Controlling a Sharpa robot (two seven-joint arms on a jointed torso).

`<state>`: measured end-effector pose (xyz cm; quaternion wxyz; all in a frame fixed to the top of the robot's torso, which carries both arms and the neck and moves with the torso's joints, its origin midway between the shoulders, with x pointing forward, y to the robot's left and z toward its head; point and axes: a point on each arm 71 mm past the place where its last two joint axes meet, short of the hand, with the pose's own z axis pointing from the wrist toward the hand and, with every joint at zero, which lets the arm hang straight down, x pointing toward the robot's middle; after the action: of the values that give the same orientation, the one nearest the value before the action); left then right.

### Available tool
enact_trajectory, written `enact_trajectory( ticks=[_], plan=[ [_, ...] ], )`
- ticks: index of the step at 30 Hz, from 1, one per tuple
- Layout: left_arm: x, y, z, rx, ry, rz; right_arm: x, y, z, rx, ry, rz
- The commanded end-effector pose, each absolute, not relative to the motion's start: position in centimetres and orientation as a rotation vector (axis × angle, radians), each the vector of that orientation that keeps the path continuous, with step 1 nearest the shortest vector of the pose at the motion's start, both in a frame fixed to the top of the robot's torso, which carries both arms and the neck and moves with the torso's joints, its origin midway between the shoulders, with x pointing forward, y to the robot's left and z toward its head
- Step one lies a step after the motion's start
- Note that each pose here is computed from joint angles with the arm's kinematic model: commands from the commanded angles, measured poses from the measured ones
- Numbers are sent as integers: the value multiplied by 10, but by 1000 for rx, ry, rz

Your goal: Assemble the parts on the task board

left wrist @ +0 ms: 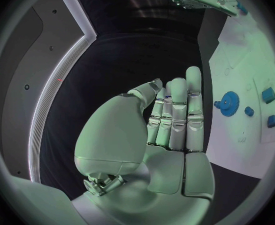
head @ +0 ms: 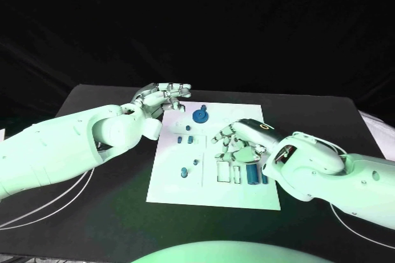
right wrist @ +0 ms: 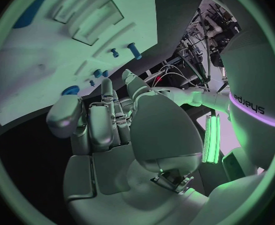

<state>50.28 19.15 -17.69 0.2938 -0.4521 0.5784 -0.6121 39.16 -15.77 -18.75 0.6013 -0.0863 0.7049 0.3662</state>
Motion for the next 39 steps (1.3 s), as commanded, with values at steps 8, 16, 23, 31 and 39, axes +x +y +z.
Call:
enact_trajectory(
  ticks=[8,16,23,31,39],
  plan=[
    [500,193,-176,-1180,1550,-1644,380,-220,-194,71,1806,621],
    [500,193,-176,-1180,1552,-1643,375,-237,-199,53,1843,494],
    [500,194,-177,-1182,1552,-1639,373,-238,-203,13,1877,425],
    [500,193,-180,-1185,1556,-1641,373,-236,-211,-6,1931,385],
    [500,193,-181,-1186,1557,-1640,372,-232,-217,-32,1976,375]
  ],
)
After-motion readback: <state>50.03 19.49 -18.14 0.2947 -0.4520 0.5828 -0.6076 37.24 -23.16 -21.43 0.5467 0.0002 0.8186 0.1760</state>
